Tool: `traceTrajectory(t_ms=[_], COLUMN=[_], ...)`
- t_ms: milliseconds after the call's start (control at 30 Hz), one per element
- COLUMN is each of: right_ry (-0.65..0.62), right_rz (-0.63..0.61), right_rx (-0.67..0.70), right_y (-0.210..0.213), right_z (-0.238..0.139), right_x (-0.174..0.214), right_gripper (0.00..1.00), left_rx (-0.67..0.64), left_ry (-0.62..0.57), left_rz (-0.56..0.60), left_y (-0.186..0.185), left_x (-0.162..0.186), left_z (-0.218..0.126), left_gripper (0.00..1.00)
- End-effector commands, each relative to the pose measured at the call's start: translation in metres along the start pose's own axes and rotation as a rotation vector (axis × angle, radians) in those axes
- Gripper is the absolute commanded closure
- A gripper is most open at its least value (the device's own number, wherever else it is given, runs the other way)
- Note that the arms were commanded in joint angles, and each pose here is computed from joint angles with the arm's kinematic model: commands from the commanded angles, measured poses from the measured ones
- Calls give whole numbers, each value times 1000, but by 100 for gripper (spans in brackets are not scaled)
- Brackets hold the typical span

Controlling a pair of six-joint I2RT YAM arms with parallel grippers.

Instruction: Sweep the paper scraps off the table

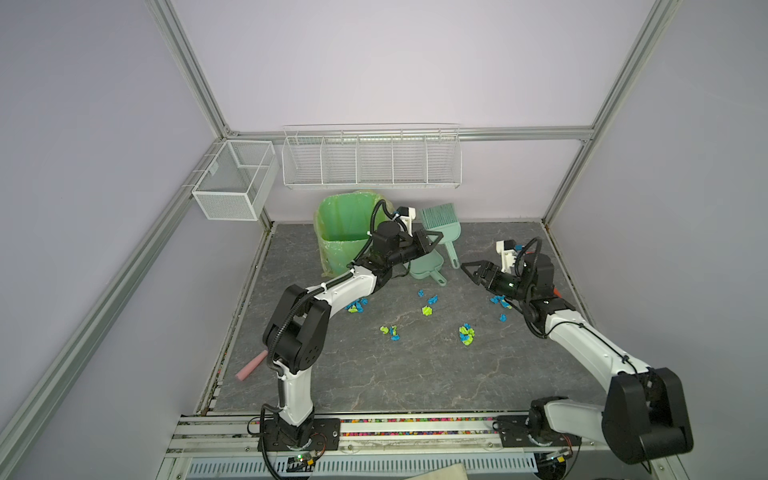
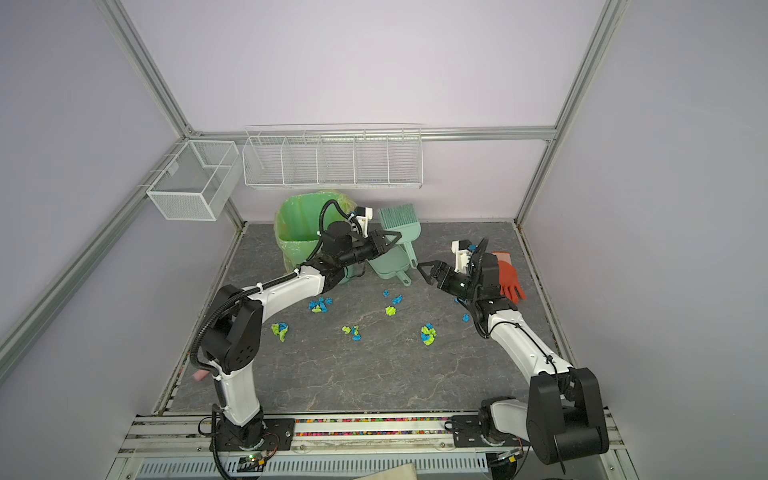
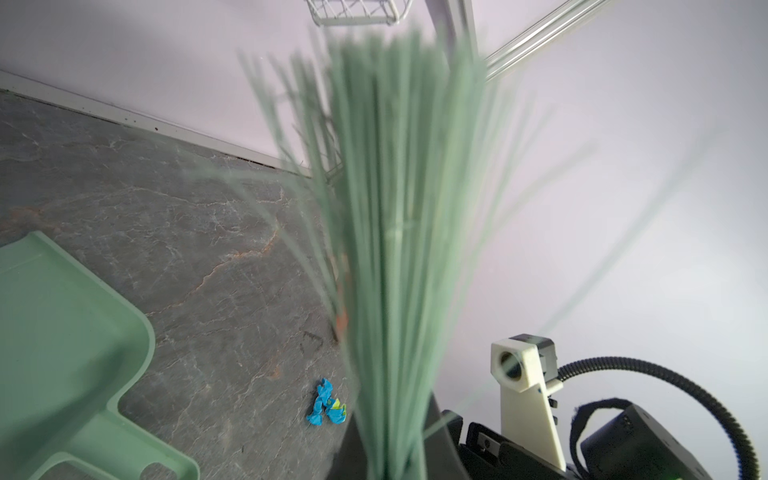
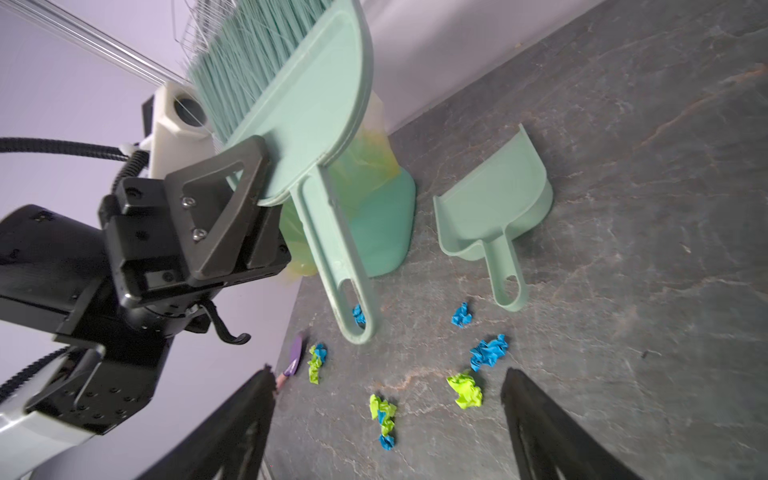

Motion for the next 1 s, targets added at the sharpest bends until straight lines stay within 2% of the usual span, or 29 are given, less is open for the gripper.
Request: traceTrajectory(t_ms=[0,233,467,667,800,967], right_ry=[-75,-152,-197,-217,-218,-236], right_rz=[7,89,165,192,187,149], right_rx=[-156,-319,-444,-573,-594,-603], right_y=[33,49,48,57,62,72], right_z=[-8,-9,2,15,23,20], right_x=[-16,-28,-38,-47,-45,-49], right_gripper=[12,10,1,19,28,31], left_rx=[92,206,276,272,280,258], left_ry=[-113,-167,-156,-159,-155,-142], left_rz=[-8,-113,-159,-157,-157,-140], left_y=[-32,-39,-44,-42,-43,-38], left_x=[-39,-50,-50,-47,-46,-43], left_z=[-11,-4,0,-3,-3,-2], left_gripper=[100,100,100,100,100,100])
Point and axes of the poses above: each gripper's point midway between its finger pads, its own z axis out along the fingers, its own y axis along the line the jaws close on, x = y × z, the point moved 3 cm from there along -z, back along the fingers, and after that the axes turned 4 degrees about z, right-handed, at the moved point
